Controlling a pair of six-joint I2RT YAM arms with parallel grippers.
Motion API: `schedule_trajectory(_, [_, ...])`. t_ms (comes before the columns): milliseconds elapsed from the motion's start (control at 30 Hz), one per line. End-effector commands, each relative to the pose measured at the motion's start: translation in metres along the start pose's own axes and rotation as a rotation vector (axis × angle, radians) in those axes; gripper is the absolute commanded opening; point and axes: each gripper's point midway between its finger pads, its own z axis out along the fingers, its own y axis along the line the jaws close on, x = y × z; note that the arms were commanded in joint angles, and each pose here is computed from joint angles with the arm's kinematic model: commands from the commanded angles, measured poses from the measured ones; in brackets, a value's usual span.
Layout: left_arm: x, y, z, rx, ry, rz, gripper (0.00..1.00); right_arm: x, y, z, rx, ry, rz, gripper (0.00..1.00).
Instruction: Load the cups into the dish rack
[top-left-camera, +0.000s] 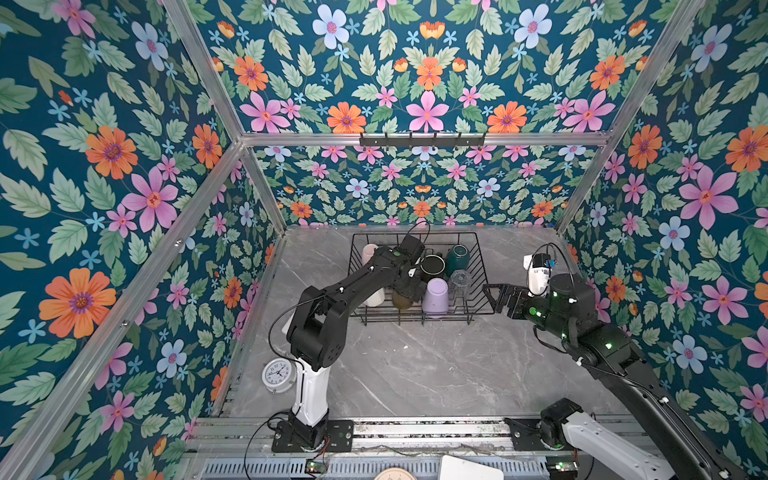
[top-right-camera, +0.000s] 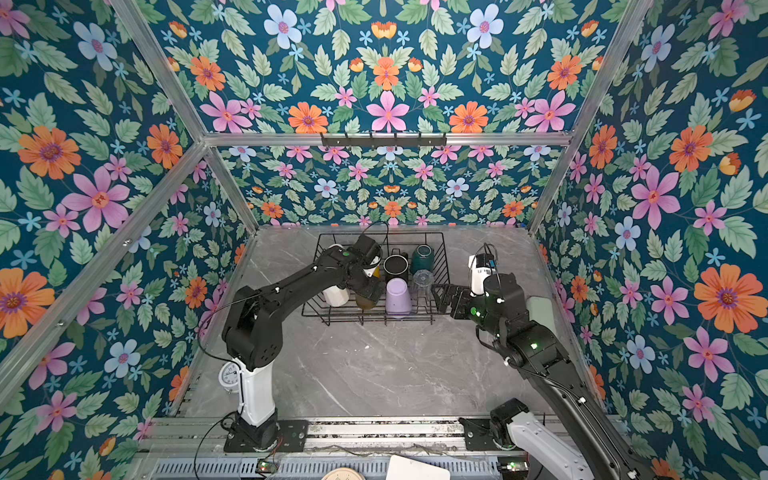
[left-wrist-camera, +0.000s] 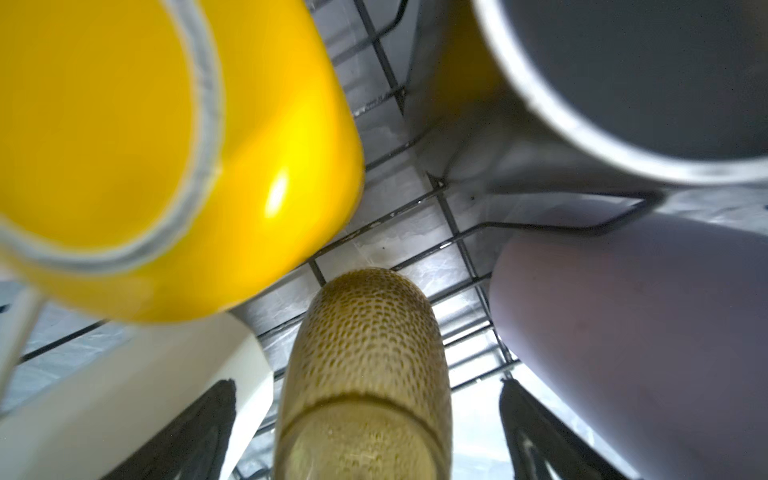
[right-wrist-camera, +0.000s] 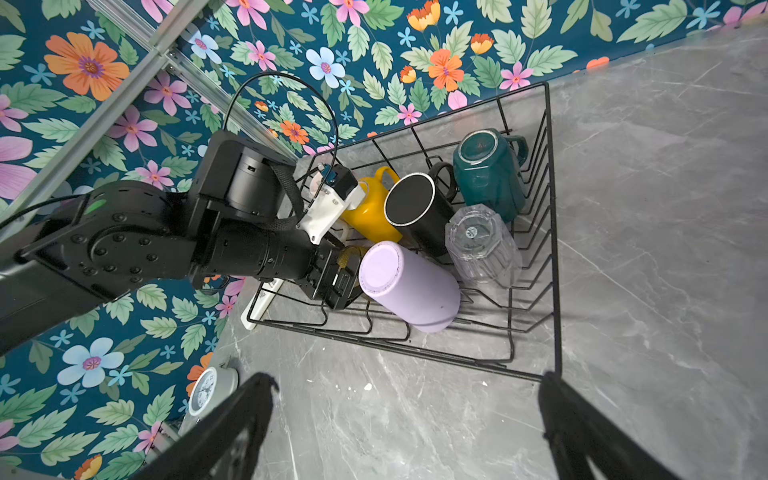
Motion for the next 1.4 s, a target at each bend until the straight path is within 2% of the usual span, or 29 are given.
schedule_trajectory(0, [-0.013,0.014,-0.016,-0.038,-0.079,-0.033,1.00,-0.003,-0.001,-0.001,0.013,-0.007,-0.020,0.99])
schedule_trajectory(200, [-0.021,0.053,-0.058,-0.099,-0.246,-0.142,1.00,-0.002,-0.006,0.006,0.035,0.008,-0.034,0.99])
schedule_trajectory(400, [-0.024,0.097,-0.131,-0.208,-0.579,-0.254,1.00,0.000,-0.027,0.021,0.089,0.032,-0.045,0.99])
schedule_trajectory(500, [-0.020,0.100,-0.165,-0.162,-0.742,-0.266,1.00,0.000,-0.043,0.029,0.110,0.040,-0.016,0.99])
schedule_trajectory(567, [-0.014,0.102,-0.185,-0.162,-0.849,-0.273,1.00,0.001,-0.056,0.034,0.152,0.030,-0.022,0.99])
schedule_trajectory(667, [0.003,0.122,-0.203,-0.232,-0.962,-0.328,1.00,0.000,-0.078,0.038,0.248,-0.001,-0.053,0.99])
schedule_trajectory(733, [0.017,0.140,-0.205,-0.284,-1.004,-0.371,1.00,0.003,-0.096,0.043,0.316,-0.023,-0.090,0.99])
schedule_trajectory(900, [0.078,0.196,-0.173,-0.508,-1.031,-0.516,1.00,0.012,-0.149,0.055,0.469,-0.058,-0.105,0.99])
schedule_trajectory(967, [0.103,0.213,-0.157,-0.544,-1.044,-0.580,1.00,0.017,-0.171,0.055,0.540,-0.077,-0.127,0.99])
schedule_trajectory(1033, [0.122,0.225,-0.140,-0.567,-1.022,-0.592,1.00,0.020,-0.190,0.054,0.609,-0.111,-0.169,0.99])
schedule_trajectory(1167, [0.166,0.250,-0.103,-0.645,-0.955,-0.668,1.00,0.032,-0.224,0.054,0.665,-0.151,-0.158,0.99])
schedule_trajectory(1267, [0.185,0.254,-0.084,-0.647,-0.960,-0.699,1.00,0.036,-0.240,0.054,0.709,-0.196,-0.226,0.99])
schedule_trajectory(1367, [0.181,0.257,-0.081,-0.653,-0.955,-0.684,0.99,0.039,-0.253,0.056,0.718,-0.225,-0.228,0.99])
